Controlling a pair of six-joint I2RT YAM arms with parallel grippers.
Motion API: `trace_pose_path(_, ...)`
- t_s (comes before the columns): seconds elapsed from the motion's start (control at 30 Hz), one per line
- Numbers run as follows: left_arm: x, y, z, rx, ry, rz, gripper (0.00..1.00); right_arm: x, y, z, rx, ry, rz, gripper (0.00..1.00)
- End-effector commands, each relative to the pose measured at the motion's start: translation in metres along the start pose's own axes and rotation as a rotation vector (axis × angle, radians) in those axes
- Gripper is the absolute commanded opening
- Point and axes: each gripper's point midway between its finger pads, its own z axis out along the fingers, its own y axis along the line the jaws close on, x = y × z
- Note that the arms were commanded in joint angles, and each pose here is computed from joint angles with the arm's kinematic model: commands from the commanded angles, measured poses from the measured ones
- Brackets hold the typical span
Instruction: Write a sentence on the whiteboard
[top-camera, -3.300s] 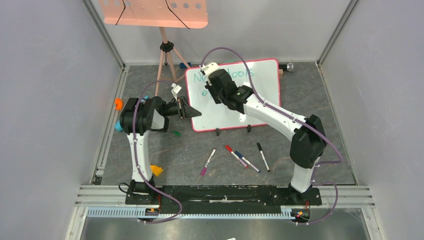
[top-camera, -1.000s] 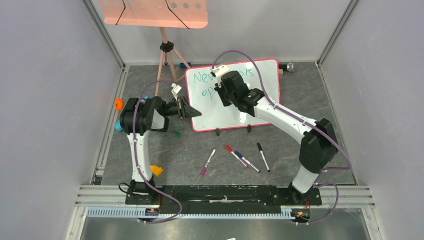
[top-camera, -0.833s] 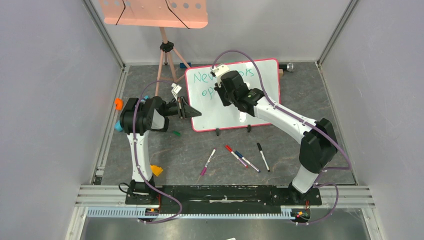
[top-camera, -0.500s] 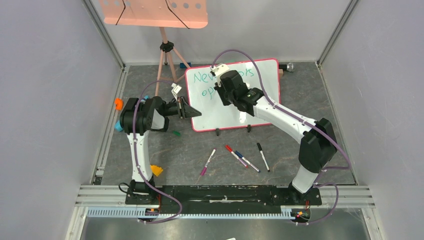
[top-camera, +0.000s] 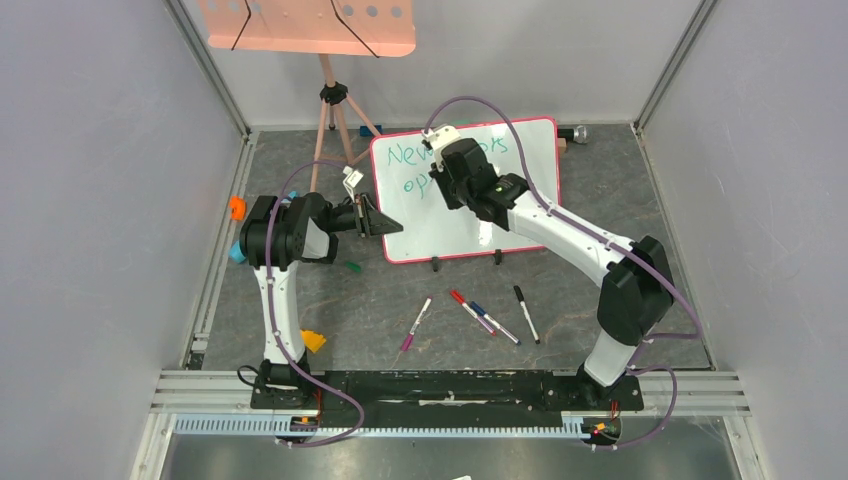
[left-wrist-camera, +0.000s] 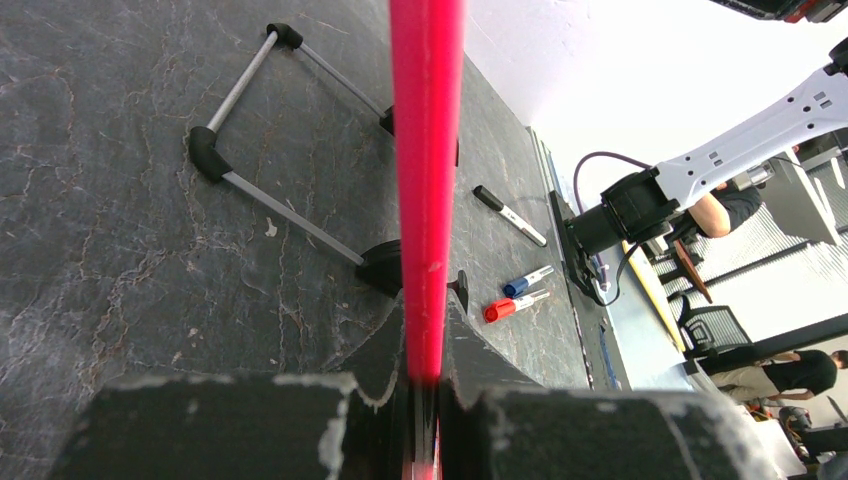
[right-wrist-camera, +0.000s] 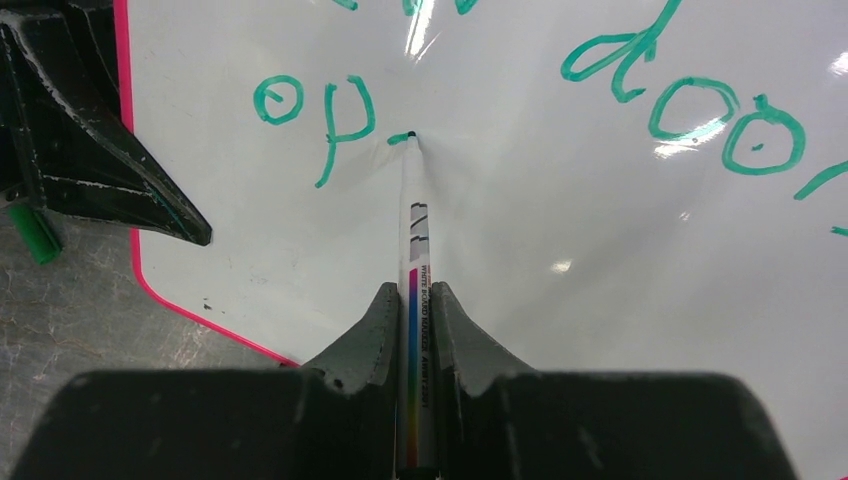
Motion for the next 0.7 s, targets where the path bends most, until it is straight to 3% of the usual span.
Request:
trace_pose_path(0.0, -0.006, 0.026, -0.004, -0.075, -0.090, 0.032, 0.02, -0.011, -0.025, 0.001, 0.092, -0.011, 0.017, 0.00)
trace_pose_path(0.67, -0.007, 0.026, -0.004, -0.076, -0.091, 0.032, 0.02, -0.018, -0.017, 0.011, 0.034, -0.018, 0.027, 0.00)
